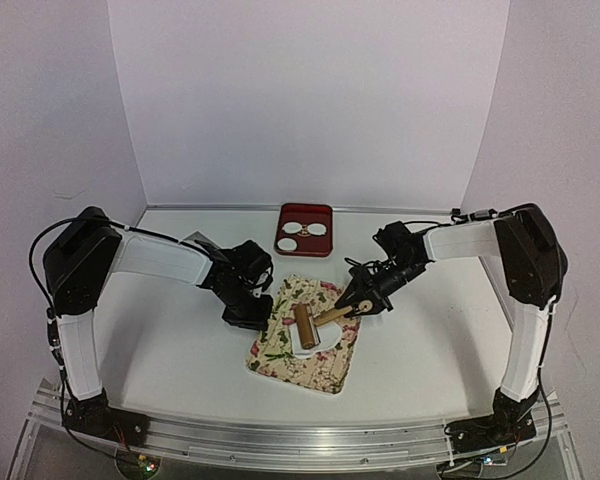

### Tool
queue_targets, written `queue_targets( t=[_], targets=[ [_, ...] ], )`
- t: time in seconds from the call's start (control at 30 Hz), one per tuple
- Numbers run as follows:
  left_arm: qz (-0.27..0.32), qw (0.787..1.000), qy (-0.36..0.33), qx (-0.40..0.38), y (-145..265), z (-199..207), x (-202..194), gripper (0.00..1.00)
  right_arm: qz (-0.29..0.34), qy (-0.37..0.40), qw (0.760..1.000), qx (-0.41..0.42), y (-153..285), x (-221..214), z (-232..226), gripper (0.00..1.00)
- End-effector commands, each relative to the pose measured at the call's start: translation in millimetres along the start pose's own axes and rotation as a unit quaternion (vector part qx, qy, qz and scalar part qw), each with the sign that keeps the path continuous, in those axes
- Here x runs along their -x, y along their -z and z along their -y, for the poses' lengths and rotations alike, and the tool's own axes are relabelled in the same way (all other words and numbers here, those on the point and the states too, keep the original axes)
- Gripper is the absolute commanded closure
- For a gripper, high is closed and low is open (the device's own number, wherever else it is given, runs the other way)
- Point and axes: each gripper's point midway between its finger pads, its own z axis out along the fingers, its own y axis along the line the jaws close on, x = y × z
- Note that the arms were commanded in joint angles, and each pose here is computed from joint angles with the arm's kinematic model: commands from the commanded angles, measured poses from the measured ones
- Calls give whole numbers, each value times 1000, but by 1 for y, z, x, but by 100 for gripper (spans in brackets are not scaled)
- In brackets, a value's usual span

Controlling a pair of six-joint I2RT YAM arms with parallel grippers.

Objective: Roll out the dumpling wrappers from the dough

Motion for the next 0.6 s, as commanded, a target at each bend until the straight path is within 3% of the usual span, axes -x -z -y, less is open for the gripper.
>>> queue_targets(
  t=[0.0, 0.13, 0.37, 0.57],
  targets=[
    [-12, 1000, 12, 25, -11, -10, -11, 100, 26, -165, 926, -338, 31, -43, 178, 100],
    [-9, 1000, 18, 23, -12, -9, -10, 100, 31, -170, 923, -343, 48, -41, 182, 100],
    [-17, 999, 14, 30, -10, -11, -12, 100, -25, -132, 928, -348, -24, -38, 164, 100],
    [-10, 999, 22, 28, -8, -11, -12, 100, 14, -147, 923, -355, 39, -35, 176, 100]
  ],
)
